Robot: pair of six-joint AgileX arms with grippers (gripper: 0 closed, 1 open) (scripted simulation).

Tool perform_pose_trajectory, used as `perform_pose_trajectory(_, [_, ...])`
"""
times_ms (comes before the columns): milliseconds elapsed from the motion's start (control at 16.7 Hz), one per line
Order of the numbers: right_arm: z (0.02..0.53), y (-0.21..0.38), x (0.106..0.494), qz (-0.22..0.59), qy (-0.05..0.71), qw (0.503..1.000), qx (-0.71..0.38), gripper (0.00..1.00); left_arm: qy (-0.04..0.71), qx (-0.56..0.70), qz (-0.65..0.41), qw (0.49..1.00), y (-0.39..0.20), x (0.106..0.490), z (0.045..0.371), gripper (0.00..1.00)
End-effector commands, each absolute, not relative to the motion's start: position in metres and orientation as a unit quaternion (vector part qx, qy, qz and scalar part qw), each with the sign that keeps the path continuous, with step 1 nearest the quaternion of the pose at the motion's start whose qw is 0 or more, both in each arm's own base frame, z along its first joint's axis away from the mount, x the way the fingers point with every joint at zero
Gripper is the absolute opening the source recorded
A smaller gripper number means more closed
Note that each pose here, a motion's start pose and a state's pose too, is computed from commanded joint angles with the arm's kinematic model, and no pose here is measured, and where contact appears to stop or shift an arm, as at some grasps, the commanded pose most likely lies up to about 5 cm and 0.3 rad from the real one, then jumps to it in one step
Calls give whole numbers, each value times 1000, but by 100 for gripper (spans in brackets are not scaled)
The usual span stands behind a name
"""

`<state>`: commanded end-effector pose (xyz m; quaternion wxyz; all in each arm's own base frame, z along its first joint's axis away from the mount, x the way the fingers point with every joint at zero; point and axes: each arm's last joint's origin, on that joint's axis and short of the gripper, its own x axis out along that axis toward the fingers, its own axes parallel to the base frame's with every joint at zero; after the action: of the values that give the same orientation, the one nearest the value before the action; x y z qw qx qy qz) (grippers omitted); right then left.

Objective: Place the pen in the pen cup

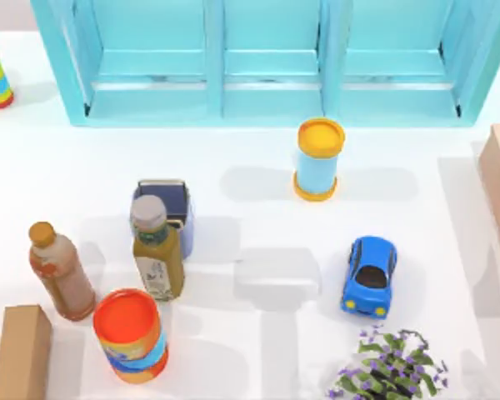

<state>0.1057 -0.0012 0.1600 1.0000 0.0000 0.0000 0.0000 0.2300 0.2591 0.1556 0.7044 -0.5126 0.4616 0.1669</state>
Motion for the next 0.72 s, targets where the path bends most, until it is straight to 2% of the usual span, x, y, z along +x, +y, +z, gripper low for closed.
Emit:
perform_pose_trajectory(180, [160, -1, 106, 0, 0, 1000, 0, 100, 465, -536, 172, 683, 271, 227, 146, 100])
perform_pose_trajectory(480, [160, -1, 106, 0, 0, 1000, 0, 100, 466, -534, 172, 684, 270, 228, 145, 100])
perform_pose_trajectory(720, [160, -1, 106, 0, 0, 1000, 0, 100, 465, -536, 172, 683, 266, 244, 121, 100])
